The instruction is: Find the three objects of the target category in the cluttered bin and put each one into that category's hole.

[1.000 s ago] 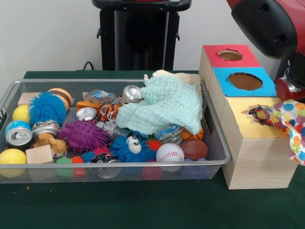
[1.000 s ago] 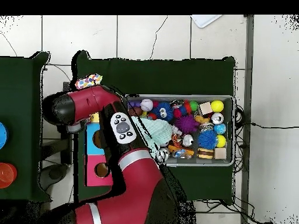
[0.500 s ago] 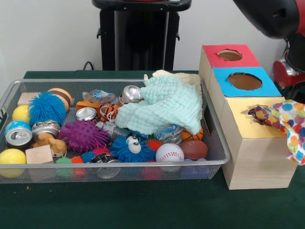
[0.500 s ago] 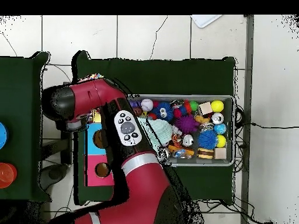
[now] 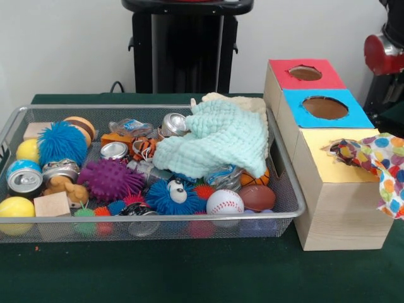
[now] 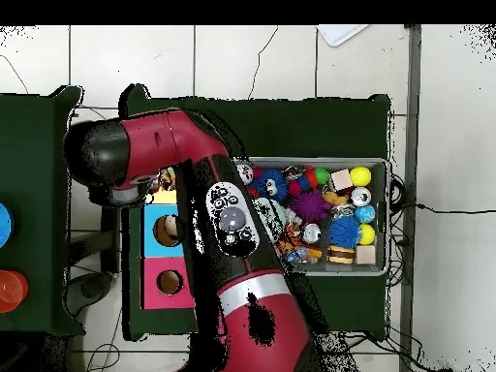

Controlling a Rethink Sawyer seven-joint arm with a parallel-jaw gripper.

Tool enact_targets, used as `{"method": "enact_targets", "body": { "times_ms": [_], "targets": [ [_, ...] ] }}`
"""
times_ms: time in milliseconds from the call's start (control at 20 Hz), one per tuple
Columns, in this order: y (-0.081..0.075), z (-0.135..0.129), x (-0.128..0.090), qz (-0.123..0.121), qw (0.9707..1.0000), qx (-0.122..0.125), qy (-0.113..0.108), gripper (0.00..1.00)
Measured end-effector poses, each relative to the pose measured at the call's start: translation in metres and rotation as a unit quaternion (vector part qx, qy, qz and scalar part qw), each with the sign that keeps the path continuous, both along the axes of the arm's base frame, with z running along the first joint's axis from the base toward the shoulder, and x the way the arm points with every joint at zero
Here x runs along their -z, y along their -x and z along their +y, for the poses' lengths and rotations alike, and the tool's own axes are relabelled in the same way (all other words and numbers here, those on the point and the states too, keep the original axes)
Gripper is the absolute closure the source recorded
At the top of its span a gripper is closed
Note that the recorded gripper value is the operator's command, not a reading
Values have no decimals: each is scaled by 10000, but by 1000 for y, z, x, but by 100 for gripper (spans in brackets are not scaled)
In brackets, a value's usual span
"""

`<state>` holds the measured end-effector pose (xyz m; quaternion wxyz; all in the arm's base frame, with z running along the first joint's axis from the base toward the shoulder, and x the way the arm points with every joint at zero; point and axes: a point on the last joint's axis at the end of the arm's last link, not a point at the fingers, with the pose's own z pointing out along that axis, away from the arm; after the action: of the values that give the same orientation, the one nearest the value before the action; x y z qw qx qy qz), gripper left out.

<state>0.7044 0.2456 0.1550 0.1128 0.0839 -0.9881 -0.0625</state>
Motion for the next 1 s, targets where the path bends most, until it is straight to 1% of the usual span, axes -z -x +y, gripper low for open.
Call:
{"method": "enact_targets", "body": {
  "times_ms": [150, 200, 350, 450, 500, 650, 750, 900, 950, 1000],
  "targets": [
    [-15, -8, -13, -345, 9993, 147, -89, 100],
    [-27, -12, -20, -638, 9976, 240, -147, 100],
    [-43, -16, -26, -989, 9943, 336, -214, 100],
    [-48, -17, -29, -1095, 9930, 365, -235, 100],
    [-53, -18, -31, -1200, 9917, 394, -249, 100],
    [-62, -21, -36, -1359, 9894, 442, -266, 100],
    [-73, -25, -40, -1506, 9870, 489, -273, 100],
    [-85, -32, -43, -1681, 9842, 512, -220, 100],
    [-87, -34, -44, -1712, 9837, 514, -204, 100],
    [-91, -40, -45, -1793, 9823, 513, -153, 100]
  ]
}}
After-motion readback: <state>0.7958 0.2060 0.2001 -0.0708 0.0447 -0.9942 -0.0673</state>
